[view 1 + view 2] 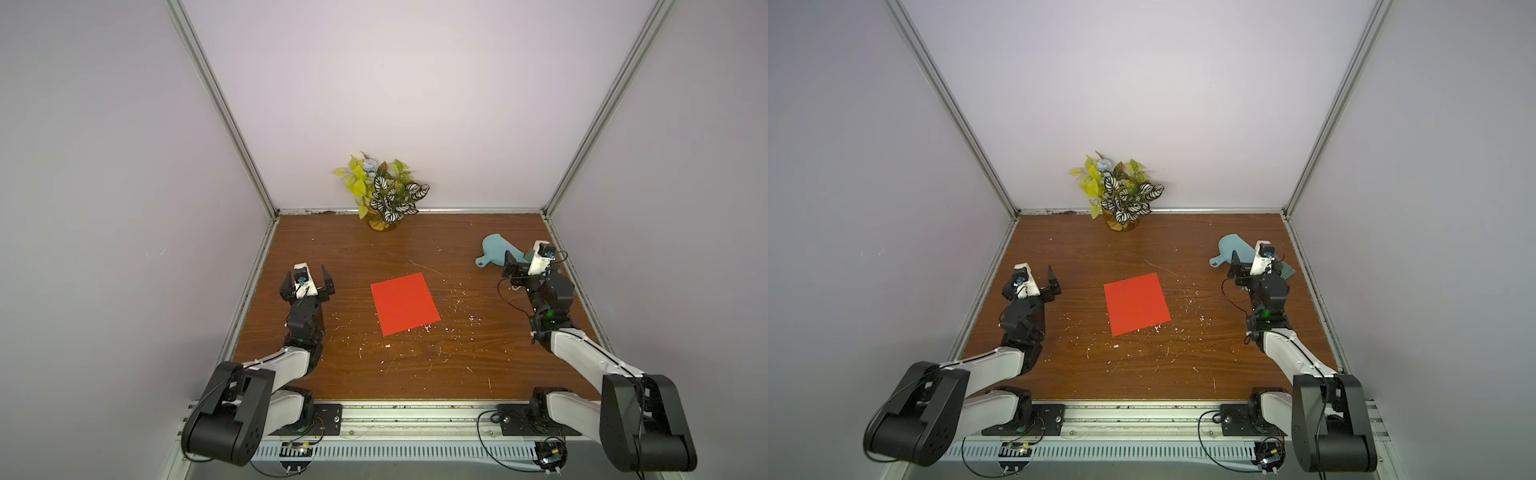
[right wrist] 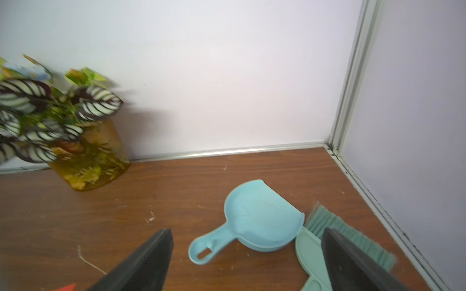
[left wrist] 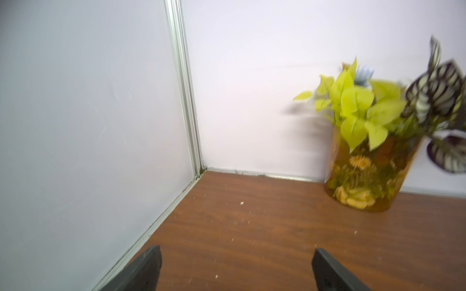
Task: Fold the square paper diagonally
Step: Pick up the paper from the center of the board.
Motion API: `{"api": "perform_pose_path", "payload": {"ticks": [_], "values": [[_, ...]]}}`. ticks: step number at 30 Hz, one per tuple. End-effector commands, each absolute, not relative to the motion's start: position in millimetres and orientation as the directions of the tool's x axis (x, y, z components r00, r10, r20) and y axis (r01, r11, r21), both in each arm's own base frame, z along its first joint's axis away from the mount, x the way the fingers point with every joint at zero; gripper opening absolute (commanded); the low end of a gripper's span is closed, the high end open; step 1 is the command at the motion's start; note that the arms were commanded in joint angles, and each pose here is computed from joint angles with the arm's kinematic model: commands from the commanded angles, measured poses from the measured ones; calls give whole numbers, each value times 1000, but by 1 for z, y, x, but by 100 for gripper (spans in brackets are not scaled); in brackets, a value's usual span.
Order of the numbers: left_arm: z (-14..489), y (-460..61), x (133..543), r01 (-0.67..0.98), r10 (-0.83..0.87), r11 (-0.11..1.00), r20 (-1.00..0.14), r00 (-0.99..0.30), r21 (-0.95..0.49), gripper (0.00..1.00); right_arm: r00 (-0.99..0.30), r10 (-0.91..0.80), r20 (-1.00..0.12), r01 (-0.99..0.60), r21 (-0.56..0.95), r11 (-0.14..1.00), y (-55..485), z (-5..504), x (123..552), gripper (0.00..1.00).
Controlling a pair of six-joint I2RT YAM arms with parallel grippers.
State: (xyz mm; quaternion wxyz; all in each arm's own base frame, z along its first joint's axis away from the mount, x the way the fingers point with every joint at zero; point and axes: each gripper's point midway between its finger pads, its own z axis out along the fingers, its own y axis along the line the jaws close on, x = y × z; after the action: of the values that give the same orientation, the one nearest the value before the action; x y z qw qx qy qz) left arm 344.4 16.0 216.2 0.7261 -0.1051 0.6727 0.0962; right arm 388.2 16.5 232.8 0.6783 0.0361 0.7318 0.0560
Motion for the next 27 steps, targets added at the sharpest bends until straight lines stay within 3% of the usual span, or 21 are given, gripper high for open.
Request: {"api": "perform_pose_path", "payload": {"ticks": [1,6,11,20,27], "values": [[212,3,358,-240,-120,966,-989,-83,-97,97,-340,205,-918,-73,243,967,45,201,385,99],[201,-30,372,-142,-268,962,-912,-312,-234,97,-568,101,-817,-142,218,966,95,181,383,99],[160,-71,373,-34,-289,944,-772,-566,-329,97,-728,-100,-678,-248,125,961,152,149,378,99],[118,-104,385,52,-250,912,-654,-714,-406,97,-844,-302,-444,-366,66,928,204,91,372,99],[101,-116,401,78,-211,907,-605,-768,-415,97,-846,-445,-294,-469,12,883,227,64,356,99]]}}
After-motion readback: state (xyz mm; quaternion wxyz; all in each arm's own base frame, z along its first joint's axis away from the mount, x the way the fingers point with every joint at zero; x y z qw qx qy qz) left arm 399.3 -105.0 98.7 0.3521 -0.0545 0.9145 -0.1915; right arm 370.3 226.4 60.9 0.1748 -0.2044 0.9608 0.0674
